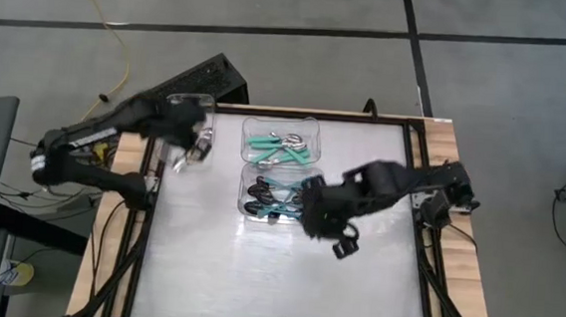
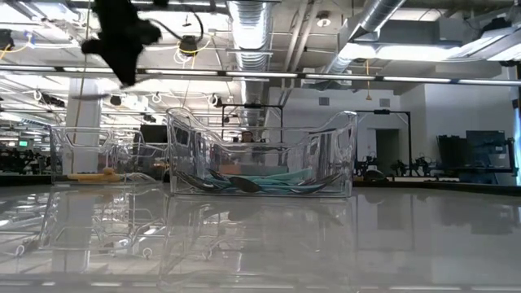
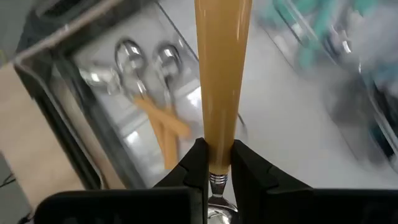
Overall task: Sort silverware by color (type)
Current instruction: Put the yellow spoon into the top left transparent bin, then return to Home Position
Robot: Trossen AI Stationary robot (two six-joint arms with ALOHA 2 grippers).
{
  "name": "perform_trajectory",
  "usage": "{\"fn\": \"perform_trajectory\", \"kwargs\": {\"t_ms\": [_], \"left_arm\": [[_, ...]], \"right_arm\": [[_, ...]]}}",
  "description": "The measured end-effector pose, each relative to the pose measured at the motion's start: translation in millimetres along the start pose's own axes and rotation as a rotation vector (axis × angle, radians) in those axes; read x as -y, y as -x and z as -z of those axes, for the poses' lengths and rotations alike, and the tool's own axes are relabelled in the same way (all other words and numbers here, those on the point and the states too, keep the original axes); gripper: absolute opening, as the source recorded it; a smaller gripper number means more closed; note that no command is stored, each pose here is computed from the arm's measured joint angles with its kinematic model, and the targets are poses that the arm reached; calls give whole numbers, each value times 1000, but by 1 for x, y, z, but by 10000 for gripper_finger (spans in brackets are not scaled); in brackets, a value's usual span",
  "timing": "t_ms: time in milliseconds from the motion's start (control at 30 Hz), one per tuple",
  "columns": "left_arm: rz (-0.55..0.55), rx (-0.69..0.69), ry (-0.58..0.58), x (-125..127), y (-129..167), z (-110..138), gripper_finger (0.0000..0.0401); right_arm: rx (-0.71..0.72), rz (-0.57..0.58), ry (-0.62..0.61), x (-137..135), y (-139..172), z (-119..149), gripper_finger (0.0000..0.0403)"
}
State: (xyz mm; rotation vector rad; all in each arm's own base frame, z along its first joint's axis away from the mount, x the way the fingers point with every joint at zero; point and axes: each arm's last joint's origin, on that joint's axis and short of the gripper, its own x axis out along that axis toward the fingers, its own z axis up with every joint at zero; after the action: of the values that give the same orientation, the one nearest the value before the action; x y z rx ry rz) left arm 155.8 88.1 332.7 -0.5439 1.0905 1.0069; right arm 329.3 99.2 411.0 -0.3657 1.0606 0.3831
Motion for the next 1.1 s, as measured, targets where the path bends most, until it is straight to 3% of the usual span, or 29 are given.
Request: {"fn": "perform_trajectory", "kwargs": {"t_ms": [233,433,633,767,1100], "left_arm": [[-88,-127,74,-56,-56,-48,26],[-140,-170,95,-76,-91,-67,26],[-136,-272,86,-75,-119,-73,37],[-158,-351,68,-72,-132,-72,78],[-179,-340,55,-69,-127,-71,172]], "right_arm": [[58,51,-22,23,34,19,97],[77,75,-51,33,57,41,97],[172,90,-95,37,53,80,97],[251,136,-127,33,41,112,97],[394,190,-232,20,9,171,97]]}}
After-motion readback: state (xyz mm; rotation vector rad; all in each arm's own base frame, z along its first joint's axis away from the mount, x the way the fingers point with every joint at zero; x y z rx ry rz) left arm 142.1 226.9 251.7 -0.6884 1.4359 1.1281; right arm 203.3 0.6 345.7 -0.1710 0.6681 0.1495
